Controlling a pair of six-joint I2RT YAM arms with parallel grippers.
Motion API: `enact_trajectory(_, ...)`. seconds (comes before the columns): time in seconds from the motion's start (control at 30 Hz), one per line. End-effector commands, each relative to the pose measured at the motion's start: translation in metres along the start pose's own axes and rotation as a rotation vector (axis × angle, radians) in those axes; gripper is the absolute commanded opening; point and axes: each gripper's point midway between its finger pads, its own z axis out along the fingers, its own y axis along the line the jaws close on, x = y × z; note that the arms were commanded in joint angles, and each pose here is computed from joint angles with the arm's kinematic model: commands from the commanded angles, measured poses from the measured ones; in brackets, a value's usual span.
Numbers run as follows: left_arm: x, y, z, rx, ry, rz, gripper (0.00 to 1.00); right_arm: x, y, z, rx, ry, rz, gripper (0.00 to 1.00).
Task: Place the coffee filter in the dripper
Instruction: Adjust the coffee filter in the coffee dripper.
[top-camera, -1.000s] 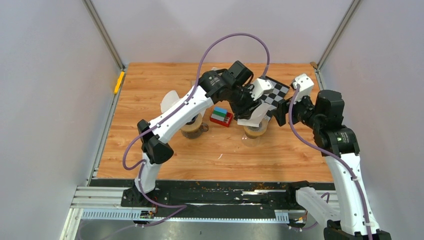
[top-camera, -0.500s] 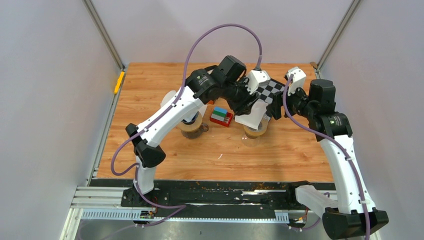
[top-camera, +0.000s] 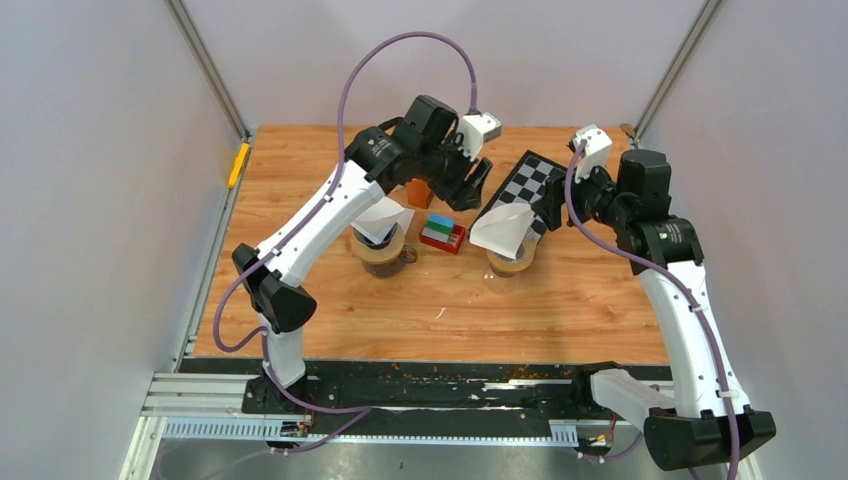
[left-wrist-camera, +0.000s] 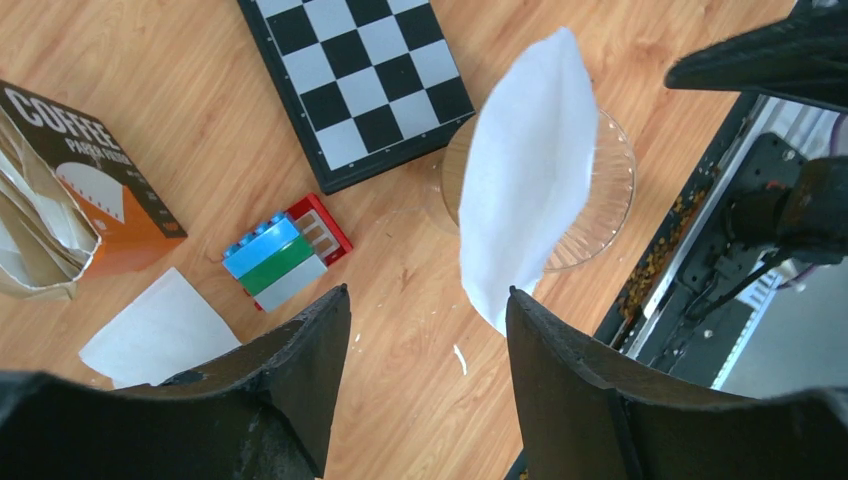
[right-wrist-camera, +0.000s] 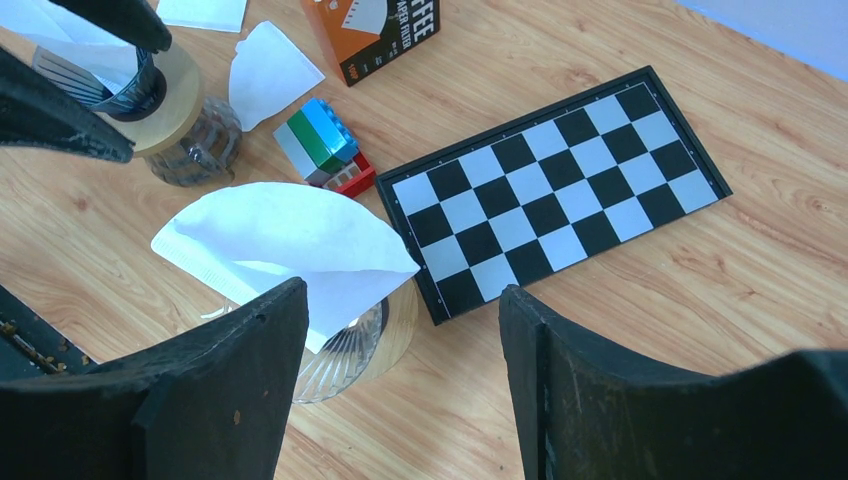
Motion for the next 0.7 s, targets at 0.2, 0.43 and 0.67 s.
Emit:
enact_trajectory(0.2, -0.002, 0.0, 0.014, 0.15, -0.022, -0.187, 0.68, -0.029, -0.003, -0.005, 0.011, -0.082, -0.04, 0.69)
enact_trajectory(0.43, 0.013, -0.008, 0.036, 0.234, 0.032, -0.25, 0.69, -0.026, -0.005, -0.005, 0.022, -0.078, -0.04, 0.69)
enact_trajectory(0.67, 0.021, -0.012, 0.046, 0.269, 0.055, -0.284, 0.68, -0.025, -0.004, -0.007, 0.026, -0.08, -0.04, 0.69)
